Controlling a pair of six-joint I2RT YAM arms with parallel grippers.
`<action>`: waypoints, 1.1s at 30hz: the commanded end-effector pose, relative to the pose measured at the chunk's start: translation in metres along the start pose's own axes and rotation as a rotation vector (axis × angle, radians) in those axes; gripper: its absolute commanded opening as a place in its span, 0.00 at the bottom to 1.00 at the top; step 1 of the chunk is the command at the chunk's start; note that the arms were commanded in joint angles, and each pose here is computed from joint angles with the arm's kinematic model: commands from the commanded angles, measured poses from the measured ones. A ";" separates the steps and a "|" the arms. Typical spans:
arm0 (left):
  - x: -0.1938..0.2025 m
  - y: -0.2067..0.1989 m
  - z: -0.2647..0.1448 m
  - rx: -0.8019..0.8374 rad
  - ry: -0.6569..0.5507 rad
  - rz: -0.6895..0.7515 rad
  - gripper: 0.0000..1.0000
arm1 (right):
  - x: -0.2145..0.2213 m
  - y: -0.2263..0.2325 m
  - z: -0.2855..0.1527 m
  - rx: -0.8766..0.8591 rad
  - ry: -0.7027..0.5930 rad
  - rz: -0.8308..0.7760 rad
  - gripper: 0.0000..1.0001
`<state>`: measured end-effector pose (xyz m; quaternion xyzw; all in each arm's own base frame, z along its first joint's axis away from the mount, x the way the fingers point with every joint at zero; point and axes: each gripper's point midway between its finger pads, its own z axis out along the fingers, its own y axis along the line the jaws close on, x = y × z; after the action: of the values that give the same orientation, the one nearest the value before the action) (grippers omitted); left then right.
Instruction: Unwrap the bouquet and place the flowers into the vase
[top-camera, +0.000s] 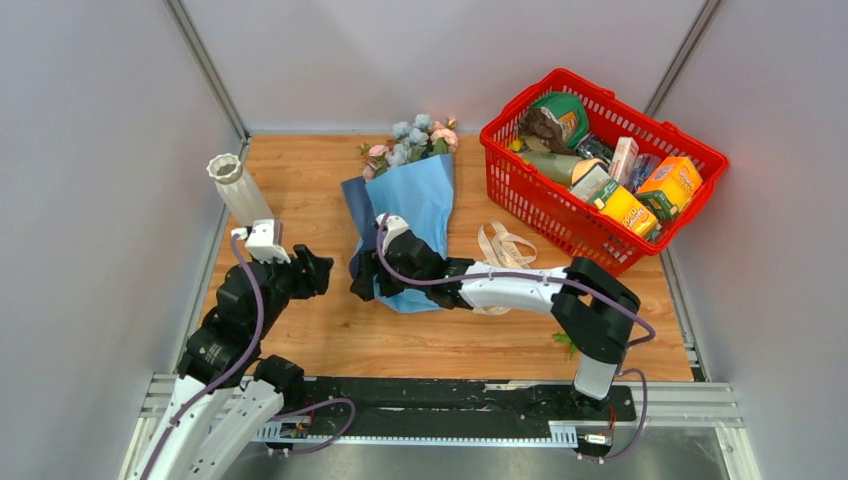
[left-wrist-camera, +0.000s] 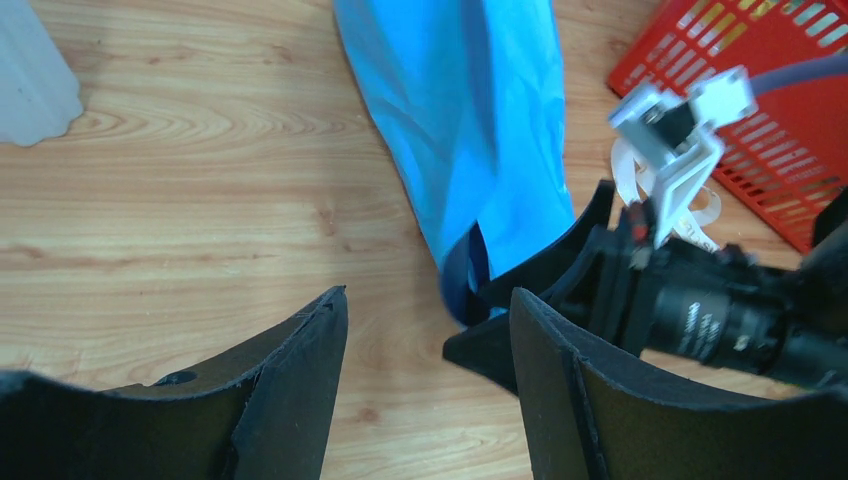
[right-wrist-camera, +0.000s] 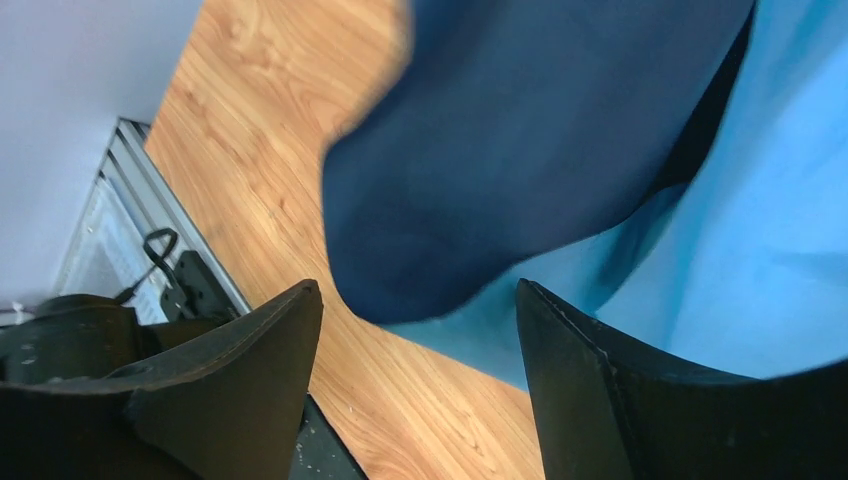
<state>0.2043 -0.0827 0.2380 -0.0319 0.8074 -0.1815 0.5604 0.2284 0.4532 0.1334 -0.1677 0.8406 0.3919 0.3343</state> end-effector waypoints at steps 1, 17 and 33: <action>-0.010 0.008 -0.003 -0.049 -0.037 -0.016 0.68 | 0.011 0.021 0.017 -0.066 0.031 -0.061 0.75; 0.023 -0.001 0.036 -0.093 0.178 -0.115 0.67 | 0.001 0.013 -0.019 0.020 -0.055 -0.098 0.77; 0.120 0.039 0.100 -0.233 0.417 -0.601 0.58 | -0.036 -0.050 0.006 0.378 -0.208 -0.150 0.72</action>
<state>0.2468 -0.0918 0.0911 -0.2586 0.8877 -0.2119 0.3167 0.2606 0.4213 0.1239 -0.1441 0.8513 0.2507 0.4378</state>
